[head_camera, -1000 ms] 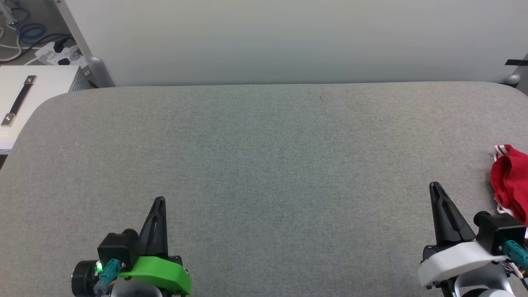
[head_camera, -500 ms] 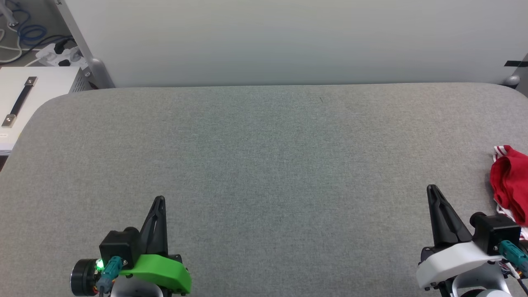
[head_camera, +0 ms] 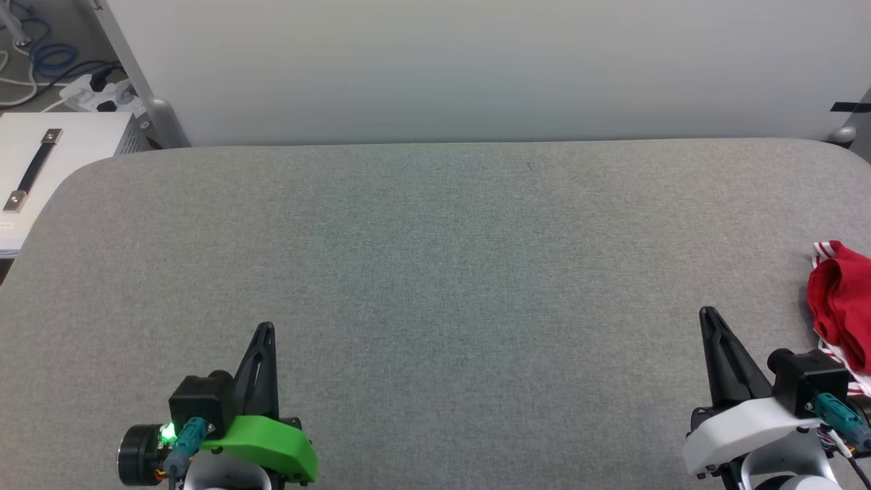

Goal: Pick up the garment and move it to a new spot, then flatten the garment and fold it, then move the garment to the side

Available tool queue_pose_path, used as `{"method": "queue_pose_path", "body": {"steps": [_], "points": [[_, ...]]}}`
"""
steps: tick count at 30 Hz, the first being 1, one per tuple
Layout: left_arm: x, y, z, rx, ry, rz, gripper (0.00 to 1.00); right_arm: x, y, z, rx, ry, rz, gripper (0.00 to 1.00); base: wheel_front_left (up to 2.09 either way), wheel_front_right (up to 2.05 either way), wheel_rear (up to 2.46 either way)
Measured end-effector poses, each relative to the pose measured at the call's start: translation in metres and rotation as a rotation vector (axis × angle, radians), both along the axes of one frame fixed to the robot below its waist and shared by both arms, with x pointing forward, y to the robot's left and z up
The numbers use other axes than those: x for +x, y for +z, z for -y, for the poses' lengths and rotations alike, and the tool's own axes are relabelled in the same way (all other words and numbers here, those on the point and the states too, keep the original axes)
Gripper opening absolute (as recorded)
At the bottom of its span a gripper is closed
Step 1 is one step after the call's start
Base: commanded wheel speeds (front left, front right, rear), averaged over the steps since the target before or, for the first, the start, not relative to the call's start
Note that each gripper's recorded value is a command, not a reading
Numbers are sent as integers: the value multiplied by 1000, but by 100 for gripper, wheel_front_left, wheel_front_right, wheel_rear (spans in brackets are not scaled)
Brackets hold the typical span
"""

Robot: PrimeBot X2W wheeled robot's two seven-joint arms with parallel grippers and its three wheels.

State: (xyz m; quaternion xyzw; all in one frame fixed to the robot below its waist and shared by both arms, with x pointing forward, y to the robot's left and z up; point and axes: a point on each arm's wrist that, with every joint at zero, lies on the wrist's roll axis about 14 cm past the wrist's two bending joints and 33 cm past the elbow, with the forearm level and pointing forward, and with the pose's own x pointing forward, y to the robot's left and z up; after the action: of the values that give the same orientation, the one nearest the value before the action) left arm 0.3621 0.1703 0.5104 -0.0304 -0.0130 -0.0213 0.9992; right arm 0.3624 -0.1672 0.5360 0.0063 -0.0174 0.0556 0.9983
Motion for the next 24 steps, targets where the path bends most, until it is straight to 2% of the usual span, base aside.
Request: {"method": "queue_pose_path", "body": {"steps": [24], "points": [[2, 5, -3, 32, 14, -6, 0, 2, -4, -2, -20, 4, -12, 0, 0, 0, 0]]}}
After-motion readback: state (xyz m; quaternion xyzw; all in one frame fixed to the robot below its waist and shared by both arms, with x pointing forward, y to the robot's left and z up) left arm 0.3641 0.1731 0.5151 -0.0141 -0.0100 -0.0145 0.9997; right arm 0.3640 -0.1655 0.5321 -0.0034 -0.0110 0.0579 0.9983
